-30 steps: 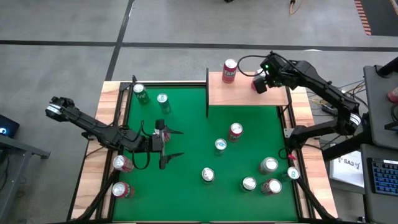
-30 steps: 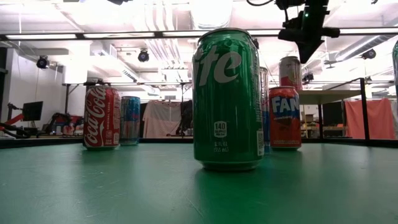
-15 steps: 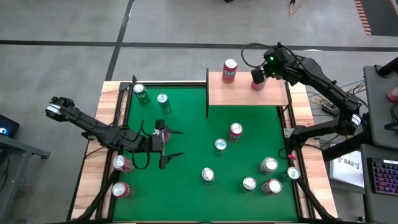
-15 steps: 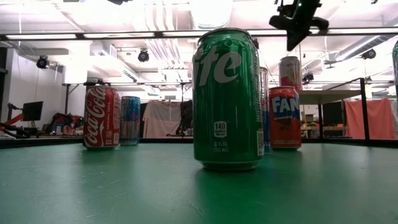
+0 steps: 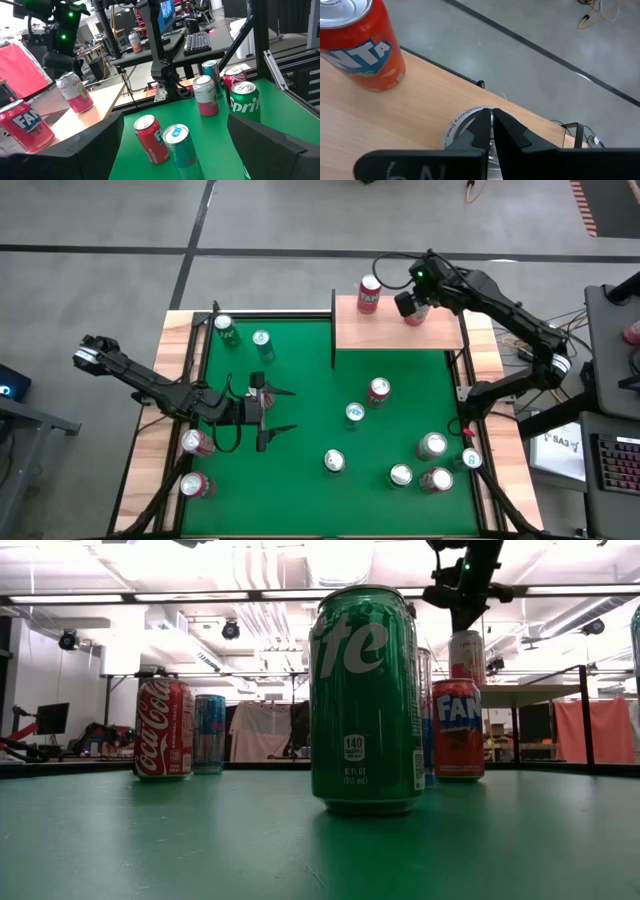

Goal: Place canned beverage on shelf
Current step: Put the left pink-white soda can on the shelf, then put the top red-white soda can on the shelf

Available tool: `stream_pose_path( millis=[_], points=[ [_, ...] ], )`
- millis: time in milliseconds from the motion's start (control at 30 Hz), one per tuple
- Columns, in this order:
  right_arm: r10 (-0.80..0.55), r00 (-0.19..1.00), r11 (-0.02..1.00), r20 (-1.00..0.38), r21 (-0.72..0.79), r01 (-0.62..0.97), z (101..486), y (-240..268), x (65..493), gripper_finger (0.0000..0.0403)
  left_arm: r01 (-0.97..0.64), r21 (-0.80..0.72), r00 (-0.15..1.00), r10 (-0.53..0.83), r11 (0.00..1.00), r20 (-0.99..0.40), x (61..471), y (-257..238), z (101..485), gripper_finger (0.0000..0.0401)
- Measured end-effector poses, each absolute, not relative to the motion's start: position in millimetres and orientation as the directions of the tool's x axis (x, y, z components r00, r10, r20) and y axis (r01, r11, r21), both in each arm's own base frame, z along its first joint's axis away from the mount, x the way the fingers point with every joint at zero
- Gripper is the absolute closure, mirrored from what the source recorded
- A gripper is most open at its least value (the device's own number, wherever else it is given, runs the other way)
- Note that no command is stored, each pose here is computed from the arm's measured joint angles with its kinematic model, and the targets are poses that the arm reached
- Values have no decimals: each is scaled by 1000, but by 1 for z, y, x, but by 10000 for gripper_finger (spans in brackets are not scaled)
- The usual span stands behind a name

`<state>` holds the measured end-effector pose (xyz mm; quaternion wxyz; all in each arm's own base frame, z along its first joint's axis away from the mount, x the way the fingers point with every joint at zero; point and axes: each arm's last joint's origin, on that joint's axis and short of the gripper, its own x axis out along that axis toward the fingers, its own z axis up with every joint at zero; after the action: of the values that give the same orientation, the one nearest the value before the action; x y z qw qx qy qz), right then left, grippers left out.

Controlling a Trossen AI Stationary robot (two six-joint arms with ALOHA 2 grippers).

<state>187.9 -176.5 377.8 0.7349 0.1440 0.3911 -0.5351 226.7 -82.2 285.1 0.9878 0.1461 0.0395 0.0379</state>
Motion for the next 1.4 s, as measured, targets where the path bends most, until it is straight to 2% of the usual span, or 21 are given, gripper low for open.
stream_pose_path(
  millis=[533, 833, 1033, 1200, 1400],
  points=[
    [-688, 67, 319, -723, -219, 922, 374, -179, 189, 390, -64, 292, 994, 87, 954, -67, 227, -82, 285, 60],
    [-696, 88, 333, -712, -212, 919, 380, -174, 184, 390, -64, 291, 994, 87, 955, -67, 227, -82, 285, 60],
    [-741, 217, 387, -635, -141, 911, 408, -143, 174, 390, -67, 255, 994, 86, 965, -64, 227, -82, 285, 60],
    [-711, 387, 527, -587, -82, 846, 419, -97, 169, 390, -76, 147, 994, 86, 986, -65, 228, -83, 284, 60],
    [-612, 580, 693, -538, -11, 721, 413, -49, 166, 390, -77, -32, 993, 74, 997, -90, 243, -91, 269, 60]
  ],
)
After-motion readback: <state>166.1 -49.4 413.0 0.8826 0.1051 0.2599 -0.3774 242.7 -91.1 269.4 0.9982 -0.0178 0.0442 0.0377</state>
